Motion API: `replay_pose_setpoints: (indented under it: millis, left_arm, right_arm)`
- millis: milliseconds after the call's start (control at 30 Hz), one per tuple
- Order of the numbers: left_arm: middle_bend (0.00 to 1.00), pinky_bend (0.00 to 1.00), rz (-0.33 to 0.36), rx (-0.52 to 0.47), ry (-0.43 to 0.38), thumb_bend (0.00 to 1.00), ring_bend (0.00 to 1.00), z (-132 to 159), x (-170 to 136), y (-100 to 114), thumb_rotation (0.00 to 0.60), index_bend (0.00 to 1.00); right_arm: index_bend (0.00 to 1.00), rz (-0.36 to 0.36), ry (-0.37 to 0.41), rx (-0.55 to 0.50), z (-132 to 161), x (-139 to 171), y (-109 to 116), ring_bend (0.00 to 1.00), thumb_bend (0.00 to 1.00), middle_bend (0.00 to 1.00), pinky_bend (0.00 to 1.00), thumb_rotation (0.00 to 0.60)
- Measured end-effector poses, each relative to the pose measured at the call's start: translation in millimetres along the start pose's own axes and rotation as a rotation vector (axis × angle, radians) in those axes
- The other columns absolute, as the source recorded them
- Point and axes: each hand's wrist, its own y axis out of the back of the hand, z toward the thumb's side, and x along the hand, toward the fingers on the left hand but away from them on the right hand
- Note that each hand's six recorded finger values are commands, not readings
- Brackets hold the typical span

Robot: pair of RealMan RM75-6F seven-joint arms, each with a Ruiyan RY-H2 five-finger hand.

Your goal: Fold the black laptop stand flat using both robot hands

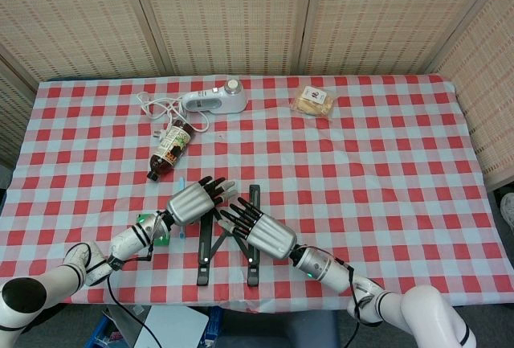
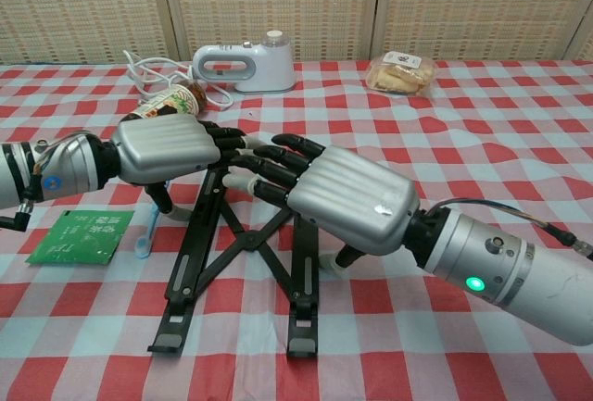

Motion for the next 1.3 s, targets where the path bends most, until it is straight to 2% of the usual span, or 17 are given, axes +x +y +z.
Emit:
replay_pose_setpoints:
  millis: [633, 967, 1067, 1167, 1300]
  left_arm:
    - [0.02, 0.2, 0.012, -0.039, -0.017, 0.19, 0.07, 13, 10, 12, 0.6, 0.0]
    - [0.02, 0.2, -0.01, -0.077, 0.093, 0.19, 0.07, -18, -11, 11, 0.6, 0.0]
    - [0.02, 0.2, -0.009, -0.097, 0.142, 0.19, 0.07, -32, -23, 14, 0.6, 0.0]
    - [0.02, 0.2, -0.002, -0.119, 0.195, 0.19, 0.07, -47, -37, 18, 0.6, 0.0]
    - [0.02, 0.2, 0.009, -0.148, 0.267, 0.19, 0.07, -65, -59, 23, 0.6, 0.0]
  right_arm:
    - [0.0, -0.034, 0.001, -0.008, 10, -10, 4, 0.0, 0.0, 0.0, 0.0, 0.6]
    - [0.0, -0.053, 0.074, -0.007, 7, -4, 25, 0.0, 0.0, 0.0, 0.0, 0.6]
    - [0.0, -0.032, 0.118, -0.035, 6, -5, 36, 0.0, 0.0, 0.0, 0.0, 0.6]
    - [0.0, 0.021, 0.172, -0.075, 7, -7, 48, 0.0, 0.0, 0.0, 0.0, 0.6]
    - [0.0, 0.159, 0.255, -0.115, 9, -12, 61, 0.0, 0.0, 0.0, 0.0, 0.6]
